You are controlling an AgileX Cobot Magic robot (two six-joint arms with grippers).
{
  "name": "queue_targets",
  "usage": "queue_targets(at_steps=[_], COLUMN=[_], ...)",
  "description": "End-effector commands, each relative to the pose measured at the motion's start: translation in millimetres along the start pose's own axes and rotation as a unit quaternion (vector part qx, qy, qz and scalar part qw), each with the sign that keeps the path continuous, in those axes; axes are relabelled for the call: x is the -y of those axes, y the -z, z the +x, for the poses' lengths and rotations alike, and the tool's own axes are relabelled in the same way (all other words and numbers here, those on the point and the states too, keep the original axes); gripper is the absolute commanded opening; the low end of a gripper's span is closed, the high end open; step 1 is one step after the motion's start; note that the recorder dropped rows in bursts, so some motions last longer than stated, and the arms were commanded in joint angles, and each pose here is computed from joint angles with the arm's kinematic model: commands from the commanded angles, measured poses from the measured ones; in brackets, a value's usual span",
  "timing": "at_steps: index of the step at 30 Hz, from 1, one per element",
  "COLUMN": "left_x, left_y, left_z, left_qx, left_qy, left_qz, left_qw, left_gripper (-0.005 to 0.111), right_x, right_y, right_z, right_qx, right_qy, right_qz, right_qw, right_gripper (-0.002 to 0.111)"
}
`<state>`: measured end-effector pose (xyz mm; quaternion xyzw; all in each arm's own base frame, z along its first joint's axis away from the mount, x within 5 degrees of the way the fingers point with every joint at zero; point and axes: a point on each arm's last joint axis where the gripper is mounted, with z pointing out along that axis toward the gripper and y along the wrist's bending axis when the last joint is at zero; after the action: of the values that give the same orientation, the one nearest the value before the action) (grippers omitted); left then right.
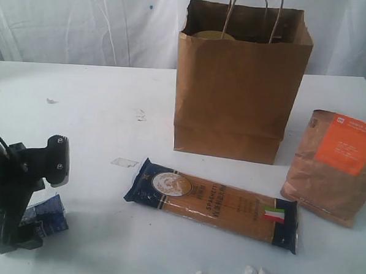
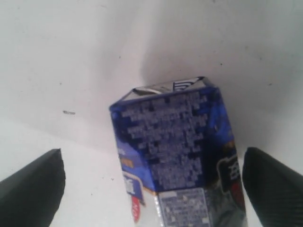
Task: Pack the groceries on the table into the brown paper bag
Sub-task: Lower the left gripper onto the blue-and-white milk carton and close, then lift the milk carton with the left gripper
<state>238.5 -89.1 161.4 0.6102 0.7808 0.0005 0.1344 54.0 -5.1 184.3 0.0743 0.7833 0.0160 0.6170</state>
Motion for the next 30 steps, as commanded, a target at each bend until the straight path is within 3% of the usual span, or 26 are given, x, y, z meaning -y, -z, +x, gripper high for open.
queue_targets(at_steps=[1,4,11,19,25,30], left_x=[4.3,5.4,6.2,6.1,5.5,1.1], left_y=[-1,0,0,0,17,52], left_z=[2,2,2,2,0,-6], left_qx=[-0.005,-0.008,-0.009,-0.009,0.01,0.047], left_qy=[0.009,0.009,0.01,0.01,0.006,-0.001], left_qz=[0.014,0.02,0.024,0.023,-0.006,-0.06], left_qw=[1.0,1.0,1.0,1.0,1.0,0.997], left_gripper=[0.103,0.092,0.048,0.019,0.007,0.006], right_x=[0,0,0,0,0,0], right_y=[0,0,0,0,0,0], right_z=[0,0,0,0,0,0], right_qx=[0.006,0.006,0.006,0.006,0.006,0.006], right_qy=[0.003,0.003,0.003,0.003,0.003,0.003], right_qz=[0.001,0.001,0.001,0.001,0.001,0.001], right_qw=[1.0,1.0,1.0,1.0,1.0,1.0], right_gripper=[0.0,0.0,0.0,0.0,0.0,0.0])
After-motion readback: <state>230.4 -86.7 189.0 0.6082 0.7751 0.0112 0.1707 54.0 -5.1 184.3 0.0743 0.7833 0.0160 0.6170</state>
